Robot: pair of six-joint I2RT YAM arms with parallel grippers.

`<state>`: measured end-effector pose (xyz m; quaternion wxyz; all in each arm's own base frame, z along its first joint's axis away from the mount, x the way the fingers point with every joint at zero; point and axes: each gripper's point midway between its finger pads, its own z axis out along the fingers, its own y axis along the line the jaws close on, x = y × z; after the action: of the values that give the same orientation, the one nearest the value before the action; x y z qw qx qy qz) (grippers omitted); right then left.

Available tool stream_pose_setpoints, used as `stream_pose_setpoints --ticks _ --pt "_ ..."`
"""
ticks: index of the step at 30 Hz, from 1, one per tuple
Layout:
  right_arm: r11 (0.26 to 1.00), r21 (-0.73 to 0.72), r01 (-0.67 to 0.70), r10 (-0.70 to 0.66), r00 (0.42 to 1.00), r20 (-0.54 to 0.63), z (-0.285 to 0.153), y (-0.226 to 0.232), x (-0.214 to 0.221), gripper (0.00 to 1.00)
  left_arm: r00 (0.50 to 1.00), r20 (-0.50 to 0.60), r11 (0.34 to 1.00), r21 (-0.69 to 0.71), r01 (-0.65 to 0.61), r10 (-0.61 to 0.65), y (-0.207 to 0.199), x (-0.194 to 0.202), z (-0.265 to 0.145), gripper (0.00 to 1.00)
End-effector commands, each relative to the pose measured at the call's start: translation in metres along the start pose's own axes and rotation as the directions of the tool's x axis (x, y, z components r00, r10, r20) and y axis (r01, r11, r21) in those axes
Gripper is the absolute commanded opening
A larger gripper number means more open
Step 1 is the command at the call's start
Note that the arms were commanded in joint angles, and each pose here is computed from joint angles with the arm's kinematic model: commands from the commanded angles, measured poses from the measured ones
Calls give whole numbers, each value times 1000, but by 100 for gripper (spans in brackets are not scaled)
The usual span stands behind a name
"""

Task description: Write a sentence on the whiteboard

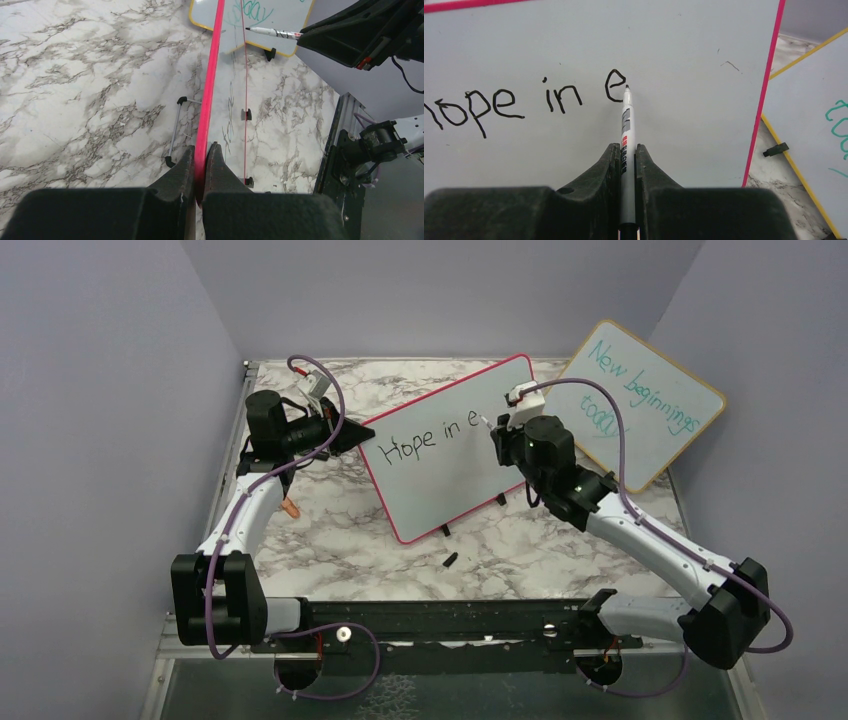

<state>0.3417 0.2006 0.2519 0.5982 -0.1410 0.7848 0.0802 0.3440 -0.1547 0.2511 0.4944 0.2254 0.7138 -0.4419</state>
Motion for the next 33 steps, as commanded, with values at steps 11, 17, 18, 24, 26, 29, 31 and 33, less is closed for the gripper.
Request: stream_pose_setpoints --ticks 11,17,18,24,26,29,31,33 --pt "1000 5 -11 11 995 99 5 1 -33 1 995 -95 997 -74 -12 5 25 42 2 0" --pt "1000 7 -7 7 995 101 10 1 -34 1 995 -95 997 -73 -13 6 25 42 2 0" --pt "1000 7 -7 6 995 101 10 1 -34 1 995 -95 997 -73 -12 5 25 42 2 0" --pt "1000 10 -10 9 994 111 12 1 -38 1 995 -95 997 -72 -13 6 25 42 2 0" --pt "1000 12 -10 9 994 110 13 0 -38 1 995 -96 997 -73 -12 5 25 42 2 0" --pt "1000 13 -9 7 994 105 14 0 -36 1 996 -94 997 -73 -13 6 25 42 2 0" --pt "1000 13 -6 5 996 94 15 0 -33 1 995 -95 997 -73 -13 6 25 42 2 0" --pt "1000 16 -6 5 996 84 15 -1 -28 1 995 -95 997 -73 -13 6 25 42 3 0"
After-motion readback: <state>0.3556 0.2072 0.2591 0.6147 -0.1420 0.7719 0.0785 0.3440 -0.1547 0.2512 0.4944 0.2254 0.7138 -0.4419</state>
